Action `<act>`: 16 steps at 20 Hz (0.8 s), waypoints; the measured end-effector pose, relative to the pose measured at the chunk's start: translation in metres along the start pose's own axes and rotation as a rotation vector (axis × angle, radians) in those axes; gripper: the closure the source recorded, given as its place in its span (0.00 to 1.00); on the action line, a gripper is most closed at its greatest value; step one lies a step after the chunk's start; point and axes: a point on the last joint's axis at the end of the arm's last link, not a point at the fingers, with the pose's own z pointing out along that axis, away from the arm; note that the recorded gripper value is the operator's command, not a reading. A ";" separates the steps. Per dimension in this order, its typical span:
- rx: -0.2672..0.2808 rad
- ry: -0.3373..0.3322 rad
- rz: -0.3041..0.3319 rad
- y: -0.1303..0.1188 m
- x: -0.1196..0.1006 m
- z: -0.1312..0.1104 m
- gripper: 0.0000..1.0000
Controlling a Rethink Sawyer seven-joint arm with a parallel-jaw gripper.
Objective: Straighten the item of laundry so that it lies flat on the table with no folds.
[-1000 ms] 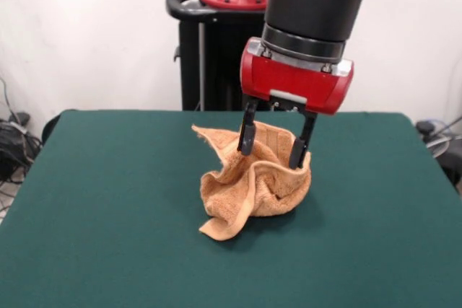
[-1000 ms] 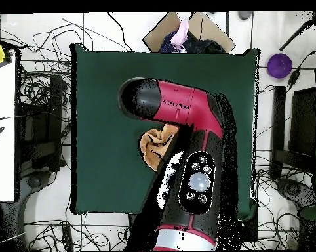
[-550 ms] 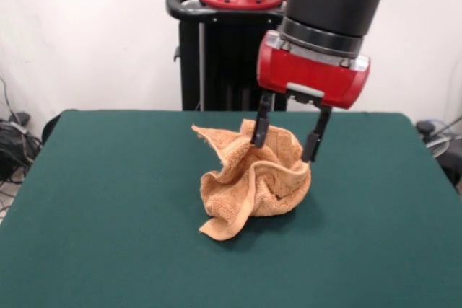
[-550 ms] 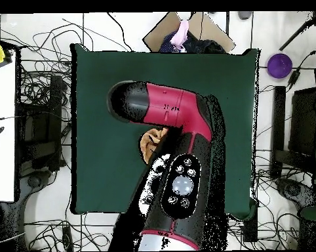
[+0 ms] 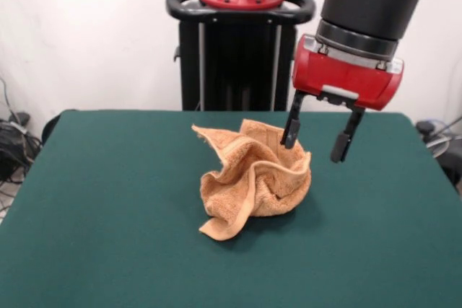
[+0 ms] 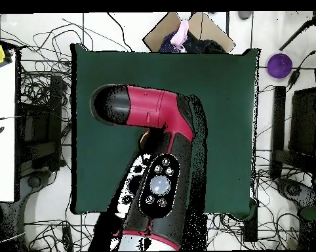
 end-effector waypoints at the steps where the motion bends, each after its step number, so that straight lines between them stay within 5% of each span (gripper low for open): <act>1: 0.000 0.000 0.001 0.000 0.000 0.000 0.00; 16: 0.008 0.032 0.027 -0.019 0.020 0.017 0.00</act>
